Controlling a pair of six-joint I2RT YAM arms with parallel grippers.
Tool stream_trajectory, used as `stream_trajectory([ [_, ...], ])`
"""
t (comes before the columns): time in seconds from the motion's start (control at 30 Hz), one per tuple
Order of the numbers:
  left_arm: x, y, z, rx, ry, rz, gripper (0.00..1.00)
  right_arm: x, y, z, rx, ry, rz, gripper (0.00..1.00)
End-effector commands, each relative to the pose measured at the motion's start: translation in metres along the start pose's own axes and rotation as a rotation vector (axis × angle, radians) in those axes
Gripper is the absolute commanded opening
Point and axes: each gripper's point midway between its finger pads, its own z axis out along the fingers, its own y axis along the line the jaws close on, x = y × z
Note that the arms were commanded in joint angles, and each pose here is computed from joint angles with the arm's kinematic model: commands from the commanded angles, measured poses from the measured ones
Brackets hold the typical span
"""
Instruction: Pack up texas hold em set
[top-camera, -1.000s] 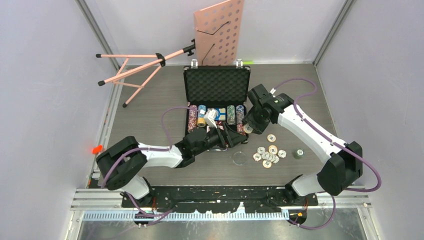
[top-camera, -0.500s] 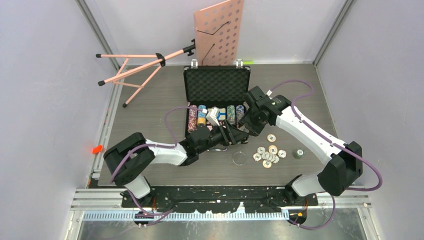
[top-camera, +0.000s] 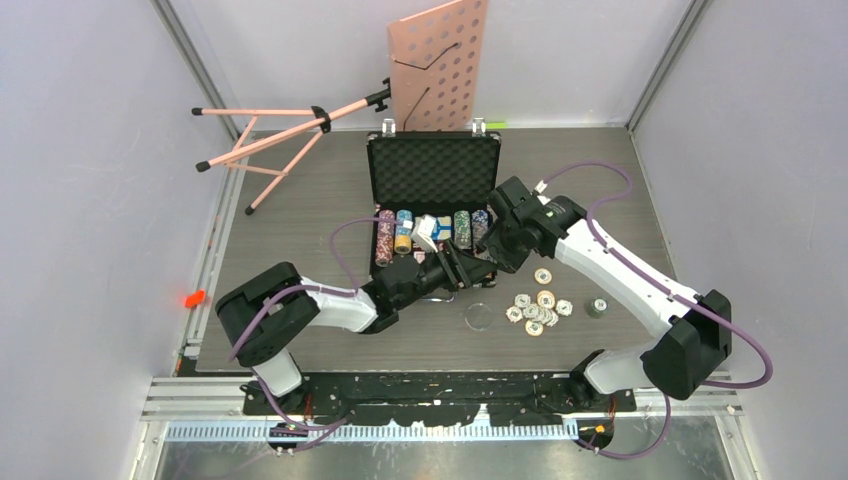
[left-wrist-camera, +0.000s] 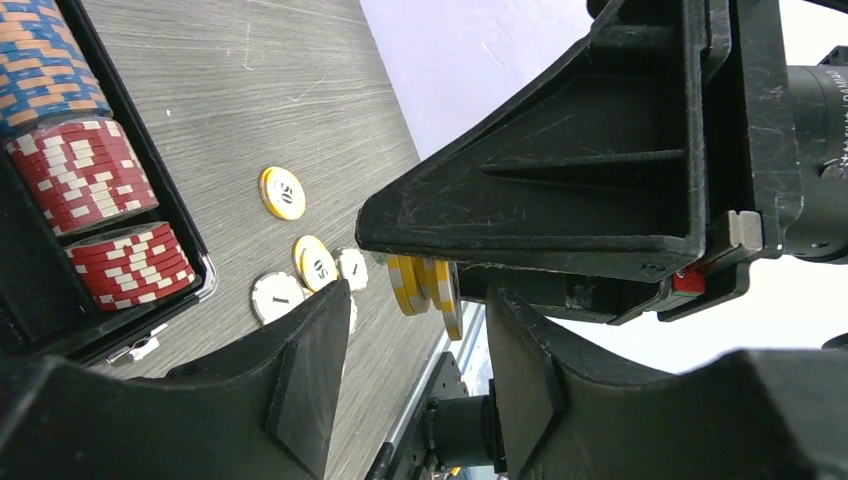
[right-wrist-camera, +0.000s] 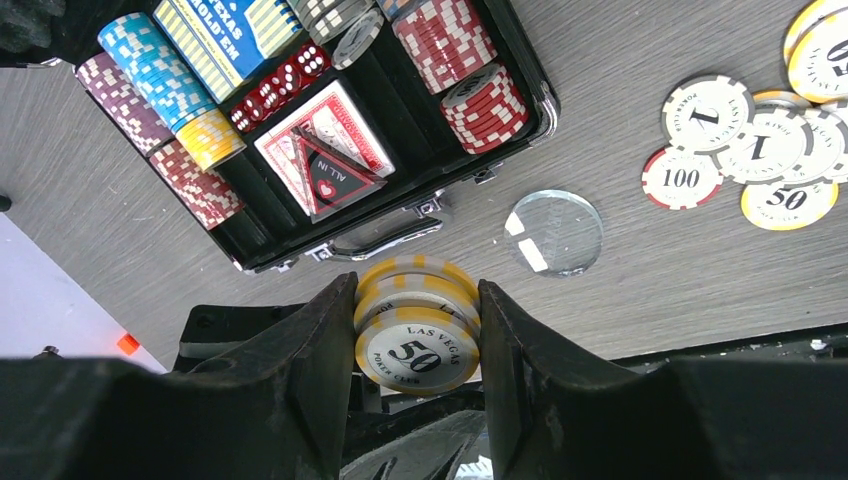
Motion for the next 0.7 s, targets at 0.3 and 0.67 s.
stream_trajectory([
  [0.3, -0.025, -0.022, -0.003, 0.080, -0.099, 0.002, 0.63, 0.002, 0.015, -0.014, -0.084, -0.023, 0.078, 0.06],
  [0.67, -0.026, -0.030, -0.009, 0.092, -0.089, 0.026, 0.74, -0.004, 0.021, -0.013, -0.074, -0.040, 0.072, 0.07],
])
